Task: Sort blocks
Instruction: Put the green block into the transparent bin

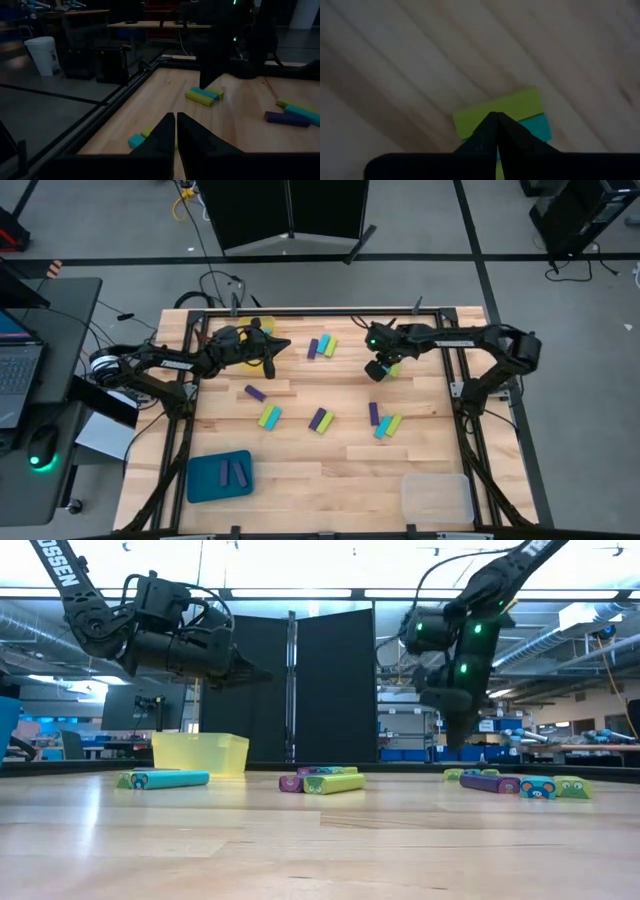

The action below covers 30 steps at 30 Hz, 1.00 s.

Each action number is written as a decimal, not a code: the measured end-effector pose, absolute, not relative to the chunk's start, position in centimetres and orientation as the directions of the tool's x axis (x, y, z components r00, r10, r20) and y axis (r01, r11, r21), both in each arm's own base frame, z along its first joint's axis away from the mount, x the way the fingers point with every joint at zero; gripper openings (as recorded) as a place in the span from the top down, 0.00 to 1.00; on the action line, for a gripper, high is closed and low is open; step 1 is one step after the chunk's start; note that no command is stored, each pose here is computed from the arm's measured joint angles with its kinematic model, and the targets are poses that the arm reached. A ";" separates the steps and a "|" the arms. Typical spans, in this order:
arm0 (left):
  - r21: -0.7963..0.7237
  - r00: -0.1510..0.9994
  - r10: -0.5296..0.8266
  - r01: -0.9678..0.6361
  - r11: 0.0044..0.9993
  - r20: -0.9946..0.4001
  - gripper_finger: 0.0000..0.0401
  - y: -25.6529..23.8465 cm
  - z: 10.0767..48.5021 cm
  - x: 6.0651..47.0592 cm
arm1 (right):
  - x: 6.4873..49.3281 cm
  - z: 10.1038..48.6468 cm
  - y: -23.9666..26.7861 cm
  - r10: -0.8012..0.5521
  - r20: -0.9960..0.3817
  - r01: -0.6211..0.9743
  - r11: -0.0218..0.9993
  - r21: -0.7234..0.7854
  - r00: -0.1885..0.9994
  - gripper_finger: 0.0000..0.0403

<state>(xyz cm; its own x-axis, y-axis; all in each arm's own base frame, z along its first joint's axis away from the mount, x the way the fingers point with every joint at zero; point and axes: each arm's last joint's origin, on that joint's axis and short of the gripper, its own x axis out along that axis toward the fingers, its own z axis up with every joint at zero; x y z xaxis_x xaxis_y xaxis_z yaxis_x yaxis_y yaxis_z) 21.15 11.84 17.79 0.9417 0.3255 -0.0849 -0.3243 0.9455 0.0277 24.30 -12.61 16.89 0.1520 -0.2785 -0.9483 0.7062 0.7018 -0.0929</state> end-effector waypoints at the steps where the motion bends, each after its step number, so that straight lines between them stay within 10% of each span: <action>1: 0.028 0.941 0.326 -0.325 0.945 -0.085 0.94 11.8 17.8 21.1 | 24.4 16.5 -12.7 -0.274 -0.951 0.706 0.702 -0.096 0.143 0.95; 20: 0.032 0.934 0.347 -0.346 0.938 -0.084 0.94 11.9 17.8 21.1 | 27.1 15.5 -10.1 -0.150 -0.955 0.361 0.931 -0.050 0.255 0.96; 30: 0.033 0.932 0.352 -0.350 0.936 -0.087 0.94 11.9 17.8 21.1 | 30.1 18.9 -9.0 -0.209 -0.907 0.508 0.861 0.006 0.365 0.80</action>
